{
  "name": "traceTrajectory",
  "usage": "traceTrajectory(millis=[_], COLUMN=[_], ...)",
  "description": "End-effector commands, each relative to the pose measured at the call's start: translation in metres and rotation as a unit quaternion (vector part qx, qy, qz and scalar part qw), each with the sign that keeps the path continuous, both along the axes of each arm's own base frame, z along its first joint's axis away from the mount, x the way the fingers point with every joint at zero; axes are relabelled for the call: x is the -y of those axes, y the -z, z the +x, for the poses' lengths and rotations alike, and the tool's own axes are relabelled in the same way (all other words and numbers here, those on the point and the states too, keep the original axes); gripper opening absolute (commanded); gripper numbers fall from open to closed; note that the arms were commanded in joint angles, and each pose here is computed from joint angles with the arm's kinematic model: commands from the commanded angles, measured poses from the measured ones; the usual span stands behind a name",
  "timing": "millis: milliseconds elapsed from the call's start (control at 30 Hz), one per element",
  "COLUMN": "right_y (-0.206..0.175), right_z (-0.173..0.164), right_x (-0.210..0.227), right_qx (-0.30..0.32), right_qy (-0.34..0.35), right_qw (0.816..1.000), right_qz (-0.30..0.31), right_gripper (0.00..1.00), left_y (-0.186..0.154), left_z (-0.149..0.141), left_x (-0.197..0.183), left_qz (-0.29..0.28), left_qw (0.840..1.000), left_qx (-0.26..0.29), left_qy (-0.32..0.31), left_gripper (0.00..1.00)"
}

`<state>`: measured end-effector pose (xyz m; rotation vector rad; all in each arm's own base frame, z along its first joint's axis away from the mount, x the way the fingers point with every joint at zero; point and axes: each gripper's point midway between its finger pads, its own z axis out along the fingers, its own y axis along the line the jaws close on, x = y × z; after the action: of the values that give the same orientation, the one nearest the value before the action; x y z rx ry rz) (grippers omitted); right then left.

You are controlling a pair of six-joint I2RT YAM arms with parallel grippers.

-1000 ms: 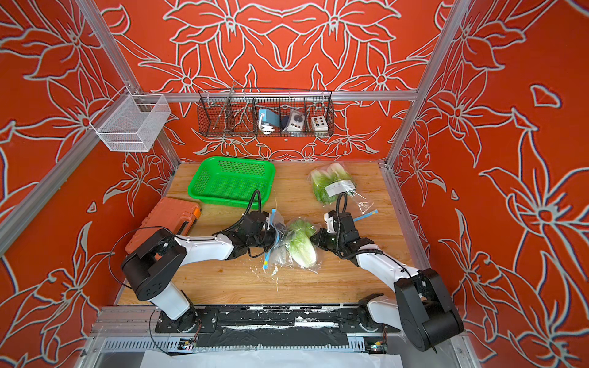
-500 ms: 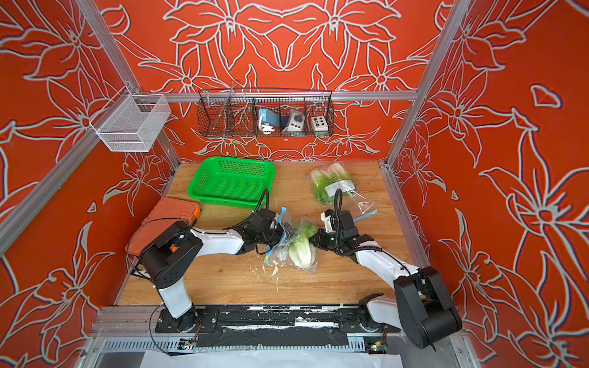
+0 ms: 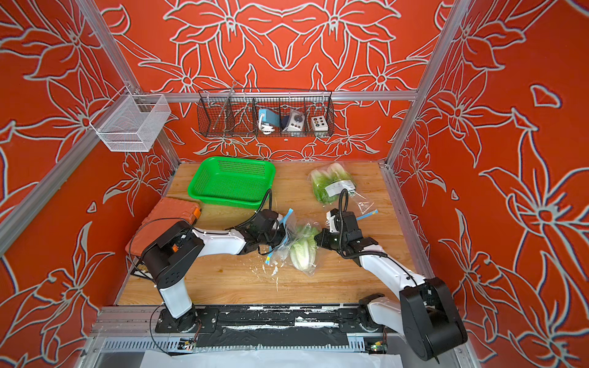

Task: Open the zip-top bag and take out the chinese cabbages
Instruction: Pick up the Chinese cabbage from the zipper food storage bag.

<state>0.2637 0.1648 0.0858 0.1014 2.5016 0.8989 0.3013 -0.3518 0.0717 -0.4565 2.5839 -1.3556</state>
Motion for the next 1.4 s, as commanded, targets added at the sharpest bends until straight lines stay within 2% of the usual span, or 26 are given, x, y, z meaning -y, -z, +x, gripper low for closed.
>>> traceTrajectory(millis=[0, 133, 233, 267, 333, 433, 533, 633, 767, 867, 967, 1033, 1100, 1133, 1233, 1367], right_y=[0.011, 0.007, -0.001, -0.005, -0.014, -0.017, -0.013, -0.013, -0.011, -0.004, 0.004, 0.007, 0.012, 0.014, 0.015, 0.014], right_z=[0.002, 0.004, 0.005, 0.006, 0.006, 0.006, 0.013, 0.023, 0.033, 0.039, 0.045, 0.047, 0.047, 0.046, 0.044, 0.041], right_x=[0.024, 0.03, 0.029, 0.029, 0.03, 0.031, 0.033, 0.027, 0.017, 0.012, 0.005, 0.003, 0.006, 0.01, 0.017, 0.039], right_qx=[-0.007, -0.001, 0.007, 0.014, 0.032, 0.035, 0.022, -0.003, -0.045, -0.064, -0.081, -0.087, -0.088, -0.088, -0.076, -0.044], right_qy=[0.058, 0.073, 0.082, 0.086, 0.099, 0.126, 0.164, 0.186, 0.211, 0.21, 0.203, 0.202, 0.211, 0.217, 0.211, 0.218], right_qw=[0.998, 0.997, 0.997, 0.996, 0.994, 0.99, 0.983, 0.976, 0.962, 0.961, 0.961, 0.961, 0.961, 0.962, 0.969, 0.975], right_qz=[-0.03, -0.031, -0.009, -0.003, 0.016, 0.044, 0.075, 0.115, 0.168, 0.169, 0.167, 0.167, 0.155, 0.143, 0.107, 0.029], right_gripper=[0.0, 0.0, 0.0, 0.14, 0.49, 0.81, 0.91, 0.92, 0.85, 0.81, 0.68, 0.46, 0.13, 0.0, 0.0, 0.0], left_y=[-0.015, -0.031, -0.034, -0.033, -0.031, -0.026, -0.025, -0.023, -0.019, -0.018, -0.018, -0.018, -0.019, -0.019, -0.023, -0.032], left_z=[0.0, 0.004, 0.004, 0.003, 0.003, 0.001, -0.001, -0.003, -0.005, -0.005, -0.006, -0.006, -0.006, -0.006, -0.004, -0.001], left_x=[-0.01, -0.017, -0.02, -0.022, -0.024, -0.026, -0.025, -0.025, -0.026, -0.026, -0.026, -0.026, -0.027, -0.027, -0.032, -0.039], left_qz=[0.024, 0.027, 0.028, 0.029, 0.027, 0.019, 0.006, -0.005, -0.008, -0.01, -0.012, -0.012, -0.012, -0.012, -0.006, -0.01], left_qw=[0.999, 0.998, 0.998, 0.998, 0.998, 0.998, 0.999, 0.999, 0.999, 0.999, 0.999, 0.999, 0.999, 0.999, 0.998, 0.998], left_qx=[0.032, 0.057, 0.062, 0.061, 0.059, 0.051, 0.044, 0.036, 0.028, 0.026, 0.025, 0.024, 0.025, 0.026, 0.037, 0.044], left_qy=[-0.003, -0.008, -0.01, -0.011, -0.016, -0.02, -0.022, -0.026, -0.03, -0.031, -0.03, -0.032, -0.032, -0.033, -0.041, -0.053], left_gripper=[0.15, 0.1, 0.06, 0.06, 0.06, 0.06, 0.05, 0.05, 0.05, 0.05, 0.05, 0.05, 0.06, 0.06, 0.06, 0.06])
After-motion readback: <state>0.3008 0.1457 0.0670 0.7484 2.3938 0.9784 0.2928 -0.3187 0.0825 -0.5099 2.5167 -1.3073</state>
